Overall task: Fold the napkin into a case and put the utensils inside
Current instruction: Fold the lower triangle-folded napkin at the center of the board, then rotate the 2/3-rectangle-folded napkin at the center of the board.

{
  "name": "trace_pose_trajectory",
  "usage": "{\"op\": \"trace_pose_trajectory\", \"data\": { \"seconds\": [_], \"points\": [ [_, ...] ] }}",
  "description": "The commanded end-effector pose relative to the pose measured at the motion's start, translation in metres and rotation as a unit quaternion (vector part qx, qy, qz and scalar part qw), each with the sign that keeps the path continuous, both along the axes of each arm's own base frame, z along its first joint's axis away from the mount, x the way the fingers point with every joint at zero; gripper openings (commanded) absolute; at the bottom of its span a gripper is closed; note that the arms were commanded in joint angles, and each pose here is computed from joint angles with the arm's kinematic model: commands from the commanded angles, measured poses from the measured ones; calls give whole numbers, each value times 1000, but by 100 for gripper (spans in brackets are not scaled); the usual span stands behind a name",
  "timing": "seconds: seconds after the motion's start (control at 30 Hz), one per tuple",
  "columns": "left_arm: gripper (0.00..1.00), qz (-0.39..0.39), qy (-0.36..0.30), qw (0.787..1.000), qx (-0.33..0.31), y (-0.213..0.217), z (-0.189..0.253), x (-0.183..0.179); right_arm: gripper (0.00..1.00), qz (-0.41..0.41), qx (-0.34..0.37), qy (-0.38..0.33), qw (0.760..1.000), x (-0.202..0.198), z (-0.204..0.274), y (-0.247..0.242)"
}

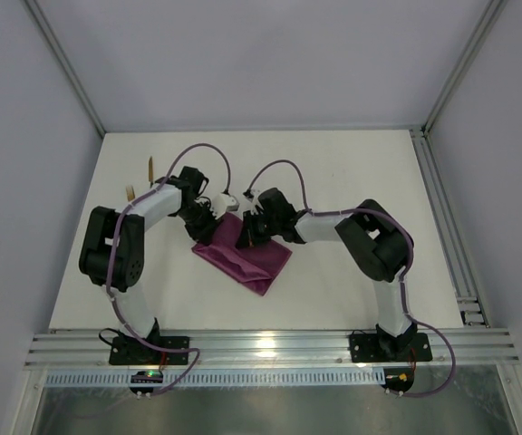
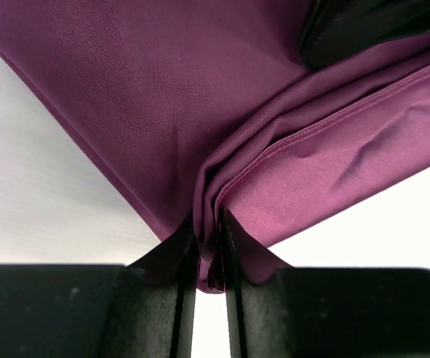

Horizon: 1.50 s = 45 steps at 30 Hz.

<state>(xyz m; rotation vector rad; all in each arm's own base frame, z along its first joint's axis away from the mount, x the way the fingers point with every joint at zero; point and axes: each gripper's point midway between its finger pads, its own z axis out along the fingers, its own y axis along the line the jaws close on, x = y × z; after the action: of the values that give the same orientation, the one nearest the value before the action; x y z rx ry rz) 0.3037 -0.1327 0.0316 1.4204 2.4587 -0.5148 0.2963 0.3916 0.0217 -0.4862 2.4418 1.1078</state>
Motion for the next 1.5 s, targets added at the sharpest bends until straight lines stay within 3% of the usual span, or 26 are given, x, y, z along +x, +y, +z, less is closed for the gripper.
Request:
{"op": "trace_pose_trajectory", "data": {
  "seconds": [0.0, 0.23, 0.43, 0.7, 0.87, 0.97, 1.13, 1.47],
  "points": [
    [20, 1, -11, 1000, 11, 1, -2, 11, 9, 18, -1, -26, 999, 2, 17, 3],
    [27, 6, -20, 1000, 21, 1, -7, 17, 17, 12, 5, -88, 996, 8, 54, -3],
    [30, 20, -32, 999, 24, 2, -8, 21, 19, 11, -5, -114, 993, -14, 61, -4],
    [31, 25, -33, 999, 19, 0, -8, 20, 8, 0, 52, -57, 997, -54, 49, 5],
    [32, 31, -35, 999, 16, -1, -6, 21, 4, -44, 1, 1, 999, -61, 9, -9],
    [38, 38, -50, 998, 12, -2, 3, 26, 4, -65, -24, 21, 997, -65, -6, -23],
    [47, 56, -72, 995, -28, -5, 35, 41, 4, -73, -51, 32, 996, -66, -18, -38],
    [53, 103, -86, 987, -84, -7, 77, 73, 4, -57, -72, 18, 996, -65, -16, -46]
  ]
}}
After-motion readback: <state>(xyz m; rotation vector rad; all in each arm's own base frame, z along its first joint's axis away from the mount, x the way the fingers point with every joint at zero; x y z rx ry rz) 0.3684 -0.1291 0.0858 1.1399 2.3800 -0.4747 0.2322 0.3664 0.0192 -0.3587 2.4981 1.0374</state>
